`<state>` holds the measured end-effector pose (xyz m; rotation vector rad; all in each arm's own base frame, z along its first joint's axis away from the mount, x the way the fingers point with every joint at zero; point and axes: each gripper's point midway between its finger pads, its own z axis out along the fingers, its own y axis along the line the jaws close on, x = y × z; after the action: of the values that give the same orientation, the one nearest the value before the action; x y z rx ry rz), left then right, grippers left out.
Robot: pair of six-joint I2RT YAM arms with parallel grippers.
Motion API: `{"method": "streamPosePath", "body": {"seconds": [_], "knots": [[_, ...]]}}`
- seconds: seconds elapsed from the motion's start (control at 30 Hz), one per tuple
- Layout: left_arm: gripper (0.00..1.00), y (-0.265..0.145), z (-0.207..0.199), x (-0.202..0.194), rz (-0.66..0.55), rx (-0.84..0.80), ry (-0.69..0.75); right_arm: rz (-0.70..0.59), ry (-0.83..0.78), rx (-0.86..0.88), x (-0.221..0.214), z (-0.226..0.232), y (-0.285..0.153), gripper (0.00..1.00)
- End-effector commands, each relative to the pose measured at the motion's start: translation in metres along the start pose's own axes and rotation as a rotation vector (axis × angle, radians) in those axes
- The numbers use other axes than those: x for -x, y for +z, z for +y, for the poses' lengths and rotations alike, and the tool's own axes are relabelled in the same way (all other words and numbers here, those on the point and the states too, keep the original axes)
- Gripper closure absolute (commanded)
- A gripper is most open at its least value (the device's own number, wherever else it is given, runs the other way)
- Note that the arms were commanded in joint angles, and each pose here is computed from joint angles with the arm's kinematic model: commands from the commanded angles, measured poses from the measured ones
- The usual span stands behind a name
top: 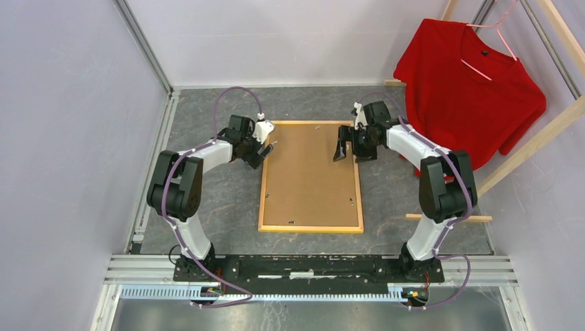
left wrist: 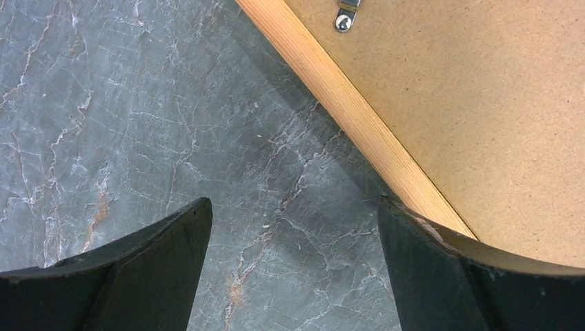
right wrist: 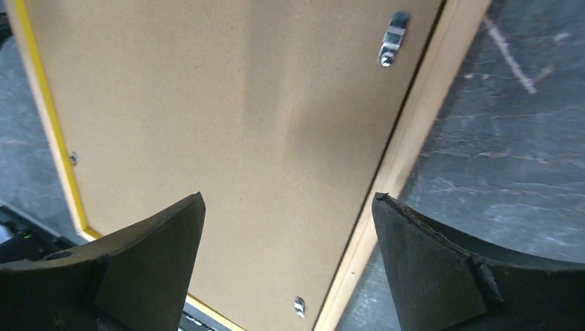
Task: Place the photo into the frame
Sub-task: Place the photo frame item in the photo frame, then install the photo frame at the center of the board.
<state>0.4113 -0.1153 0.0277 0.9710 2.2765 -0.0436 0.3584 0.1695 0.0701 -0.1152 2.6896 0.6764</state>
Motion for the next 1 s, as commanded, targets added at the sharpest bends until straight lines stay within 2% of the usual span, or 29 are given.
{"method": "streamPosePath", "body": {"seconds": [0.0,0.17,0.3,0.33,0.37,0.47,0.53,0.6,0.67,0.8,0.97], "knots": [[0.05,-0.008,-0.004,-0.013,0.038,-0.023,-0.016,-0.059,-0.108,-0.099,0.024,0.001,-0.029,0.02],[0.05,-0.012,0.002,-0.016,0.039,-0.033,-0.039,-0.155,-0.137,-0.144,0.049,0.006,-0.055,0.02],[0.04,-0.019,0.013,-0.013,0.036,-0.046,-0.077,-0.402,-0.078,-0.223,0.098,0.008,-0.094,0.02],[0.03,-0.022,0.015,-0.012,0.029,-0.06,-0.09,-0.417,-0.074,-0.205,0.097,0.01,-0.096,0.02],[0.02,-0.026,0.017,-0.009,0.022,-0.071,-0.106,-0.426,-0.049,-0.172,0.092,0.009,-0.09,0.02],[0.02,-0.035,0.016,-0.004,0.008,-0.111,-0.133,-0.402,0.039,0.158,0.073,0.031,-0.065,0.02],[0.02,-0.041,0.009,0.0,0.002,-0.15,-0.147,-0.415,0.039,0.286,0.058,0.05,-0.056,0.02],[0.02,-0.045,-0.002,0.001,0.004,-0.205,-0.172,-0.469,-0.066,0.249,0.054,0.072,-0.054,0.02],[0.04,-0.049,-0.016,0.002,0.003,-0.273,-0.202,-0.462,-0.169,0.187,0.041,0.097,-0.046,0.02],[0.08,-0.051,-0.034,0.001,0.004,-0.358,-0.243,-0.462,-0.265,0.289,-0.002,0.159,-0.024,0.17],[0.15,-0.049,-0.045,0.002,0.014,-0.424,-0.299,-0.425,-0.33,0.375,-0.051,0.212,0.014,0.28]]}}
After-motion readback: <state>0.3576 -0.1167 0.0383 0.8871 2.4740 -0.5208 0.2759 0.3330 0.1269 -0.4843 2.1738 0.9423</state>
